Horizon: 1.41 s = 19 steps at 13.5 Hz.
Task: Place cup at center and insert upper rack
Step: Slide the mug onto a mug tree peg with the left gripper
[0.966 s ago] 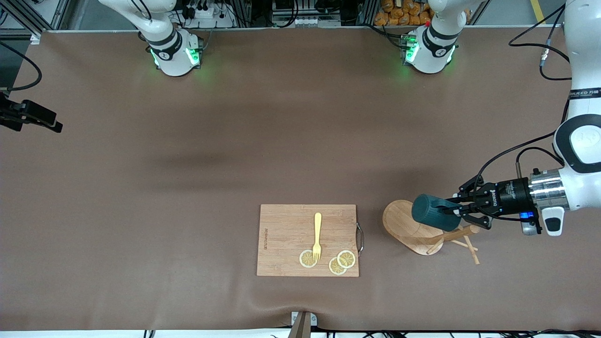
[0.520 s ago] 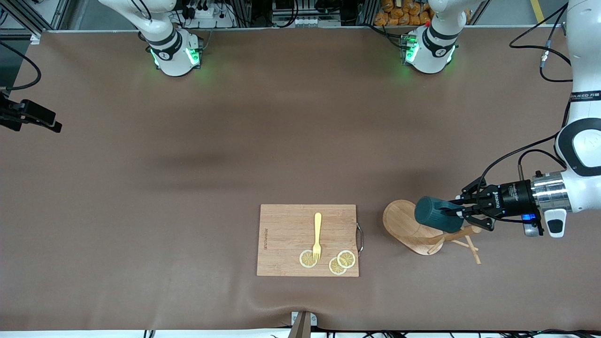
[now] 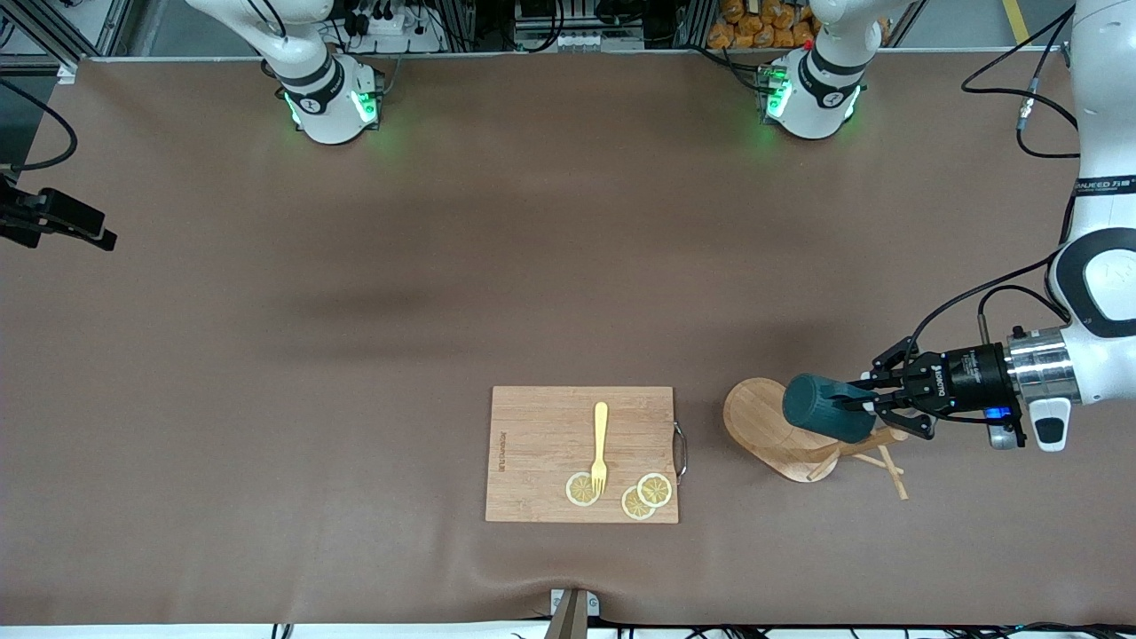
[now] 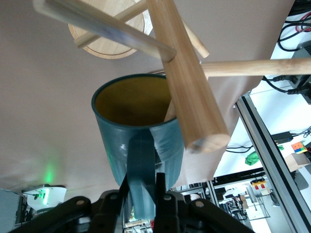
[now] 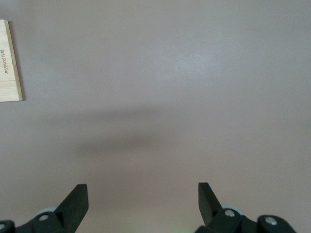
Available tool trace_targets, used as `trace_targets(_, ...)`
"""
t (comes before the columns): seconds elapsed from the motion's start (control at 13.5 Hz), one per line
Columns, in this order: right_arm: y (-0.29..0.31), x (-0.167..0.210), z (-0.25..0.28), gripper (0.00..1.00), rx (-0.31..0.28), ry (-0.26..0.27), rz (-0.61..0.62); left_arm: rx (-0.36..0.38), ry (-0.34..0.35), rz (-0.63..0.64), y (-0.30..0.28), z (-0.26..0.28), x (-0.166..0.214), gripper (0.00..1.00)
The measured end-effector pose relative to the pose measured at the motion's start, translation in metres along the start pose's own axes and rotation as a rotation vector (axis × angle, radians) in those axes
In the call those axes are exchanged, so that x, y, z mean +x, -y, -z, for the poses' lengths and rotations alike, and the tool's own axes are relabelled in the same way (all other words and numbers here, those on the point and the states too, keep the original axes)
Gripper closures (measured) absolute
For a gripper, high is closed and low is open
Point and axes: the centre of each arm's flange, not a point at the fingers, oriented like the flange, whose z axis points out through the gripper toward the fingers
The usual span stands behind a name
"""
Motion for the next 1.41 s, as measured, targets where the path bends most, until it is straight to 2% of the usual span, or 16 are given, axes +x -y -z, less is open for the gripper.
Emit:
trace_targets(1.04,0.008,0.0,0.003,0.0,0.0,-0.004,0.015,-0.003,0.018,0.007,-0.002,0.003,0.005,0.78)
trace_targets(1.19,0.013,-0.001,0.004,0.0,-0.001,-0.003,0.024,-0.002,0.021,0.005,-0.002,0.006,0.005,0.74)
trace_targets(1.26,0.016,-0.001,0.005,0.0,-0.001,-0.003,0.029,-0.003,0.021,0.005,-0.002,0.007,0.005,0.66)
trace_targets(1.34,0.018,-0.002,0.006,0.0,-0.001,-0.004,0.033,-0.004,0.021,0.005,-0.002,0.007,0.005,0.65)
trace_targets(1.41,0.02,-0.002,0.006,0.0,-0.001,-0.001,0.035,-0.004,0.021,0.005,-0.002,0.008,0.005,0.59)
